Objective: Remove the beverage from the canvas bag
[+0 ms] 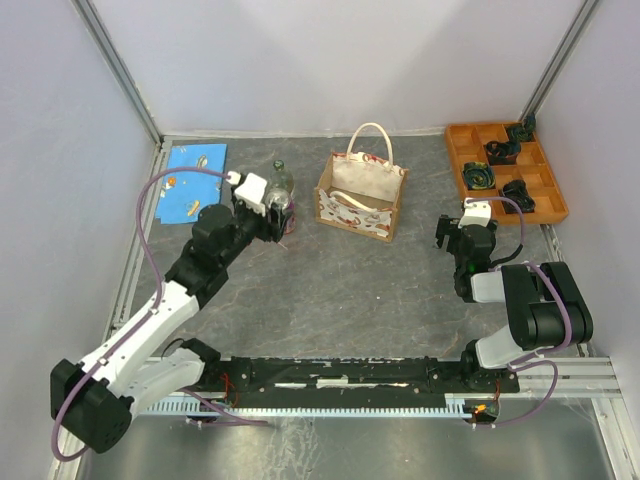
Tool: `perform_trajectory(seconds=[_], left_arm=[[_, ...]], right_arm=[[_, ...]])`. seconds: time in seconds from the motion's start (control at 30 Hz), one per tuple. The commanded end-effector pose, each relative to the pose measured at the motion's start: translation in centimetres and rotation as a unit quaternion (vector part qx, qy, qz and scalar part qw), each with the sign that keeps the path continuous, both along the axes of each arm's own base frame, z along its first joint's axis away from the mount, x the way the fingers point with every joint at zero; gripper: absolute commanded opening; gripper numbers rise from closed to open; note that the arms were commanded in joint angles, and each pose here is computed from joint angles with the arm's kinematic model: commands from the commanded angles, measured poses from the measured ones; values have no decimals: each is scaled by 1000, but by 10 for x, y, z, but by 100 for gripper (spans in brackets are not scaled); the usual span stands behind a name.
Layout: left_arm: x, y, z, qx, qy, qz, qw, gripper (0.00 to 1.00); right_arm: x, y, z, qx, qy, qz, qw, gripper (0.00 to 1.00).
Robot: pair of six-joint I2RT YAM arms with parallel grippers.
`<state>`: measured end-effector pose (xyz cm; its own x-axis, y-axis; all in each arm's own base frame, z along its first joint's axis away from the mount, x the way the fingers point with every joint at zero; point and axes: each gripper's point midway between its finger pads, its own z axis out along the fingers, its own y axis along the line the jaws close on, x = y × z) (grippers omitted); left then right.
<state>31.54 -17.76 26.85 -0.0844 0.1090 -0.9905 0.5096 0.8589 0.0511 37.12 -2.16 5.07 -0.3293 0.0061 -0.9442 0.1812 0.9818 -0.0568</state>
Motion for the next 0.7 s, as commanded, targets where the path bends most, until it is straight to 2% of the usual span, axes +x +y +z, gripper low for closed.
perform_trajectory(seconds=[0.0,0.17,0.67], left_arm=[[-3,13,23,-88,-58,41,994,3],[-4,22,-21,-89,-39,65,993,3],[7,39,-89,-119,-8,90,989,3]], right_arm=[[13,1,20,1,-32,2,999,99],[13,1,20,1,-32,2,999,99],[13,1,20,1,-32,2,999,99]])
